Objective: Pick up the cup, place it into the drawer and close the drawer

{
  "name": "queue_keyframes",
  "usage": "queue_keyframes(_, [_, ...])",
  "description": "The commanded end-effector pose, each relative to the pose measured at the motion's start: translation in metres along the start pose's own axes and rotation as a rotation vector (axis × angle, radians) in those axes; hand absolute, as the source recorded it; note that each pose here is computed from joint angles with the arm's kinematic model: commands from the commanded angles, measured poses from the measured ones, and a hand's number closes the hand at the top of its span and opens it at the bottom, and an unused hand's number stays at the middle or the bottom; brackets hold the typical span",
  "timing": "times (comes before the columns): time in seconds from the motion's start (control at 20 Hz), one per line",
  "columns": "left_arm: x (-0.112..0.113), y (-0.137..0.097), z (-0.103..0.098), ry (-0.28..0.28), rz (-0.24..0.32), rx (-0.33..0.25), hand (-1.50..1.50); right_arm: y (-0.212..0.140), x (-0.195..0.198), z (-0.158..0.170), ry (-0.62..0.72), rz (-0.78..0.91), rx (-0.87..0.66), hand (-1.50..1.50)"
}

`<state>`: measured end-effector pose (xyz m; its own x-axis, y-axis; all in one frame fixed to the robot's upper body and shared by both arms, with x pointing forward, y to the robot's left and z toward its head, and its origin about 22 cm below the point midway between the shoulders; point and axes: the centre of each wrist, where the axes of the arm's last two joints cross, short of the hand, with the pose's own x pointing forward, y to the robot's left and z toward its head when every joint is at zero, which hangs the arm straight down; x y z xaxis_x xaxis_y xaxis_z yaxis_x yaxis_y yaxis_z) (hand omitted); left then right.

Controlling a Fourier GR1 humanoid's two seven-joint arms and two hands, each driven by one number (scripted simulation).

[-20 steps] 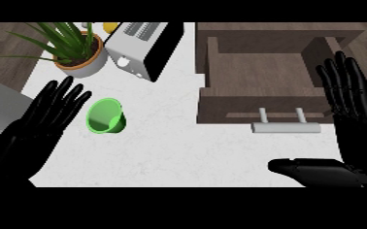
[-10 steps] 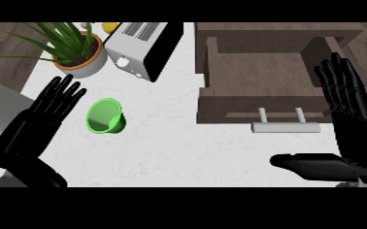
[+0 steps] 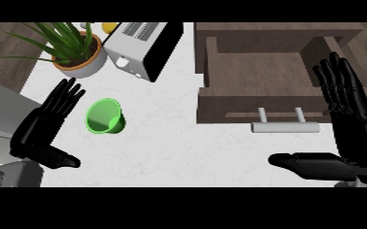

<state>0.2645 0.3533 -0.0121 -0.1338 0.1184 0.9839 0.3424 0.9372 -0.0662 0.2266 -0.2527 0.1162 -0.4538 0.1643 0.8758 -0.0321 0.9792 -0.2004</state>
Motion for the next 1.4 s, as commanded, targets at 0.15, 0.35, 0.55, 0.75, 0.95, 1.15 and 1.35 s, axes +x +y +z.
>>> queue_keyframes(0.15, [-0.053, 0.016, 0.016, 0.063, -0.052, 0.047, -1.50, -0.014, -0.007, -0.009, -0.005, 0.004, 0.015, -1.50])
queue_keyframes(0.35, [-0.079, 0.010, 0.007, 0.085, -0.065, 0.062, -1.50, -0.011, 0.009, -0.001, -0.005, 0.011, 0.005, -1.50])
queue_keyframes(0.55, [-0.090, 0.020, 0.025, 0.060, -0.029, 0.084, -1.50, -0.018, 0.003, 0.001, -0.015, -0.020, 0.026, -1.50])
queue_keyframes(0.75, [-0.084, 0.038, 0.012, 0.052, -0.034, 0.106, -1.50, -0.003, 0.000, 0.003, -0.007, -0.014, 0.013, -1.50])
queue_keyframes(0.95, [-0.101, 0.020, 0.013, 0.044, -0.010, 0.107, -1.50, -0.004, -0.011, 0.000, -0.011, -0.025, 0.026, -1.50])
queue_keyframes(1.15, [-0.096, 0.026, 0.006, 0.026, -0.028, 0.114, -1.50, -0.005, -0.004, -0.008, -0.007, -0.023, 0.042, -1.50])
queue_keyframes(1.35, [-0.111, 0.014, 0.022, 0.017, -0.029, 0.120, -1.50, 0.001, 0.000, -0.014, -0.022, -0.012, 0.053, -1.50])
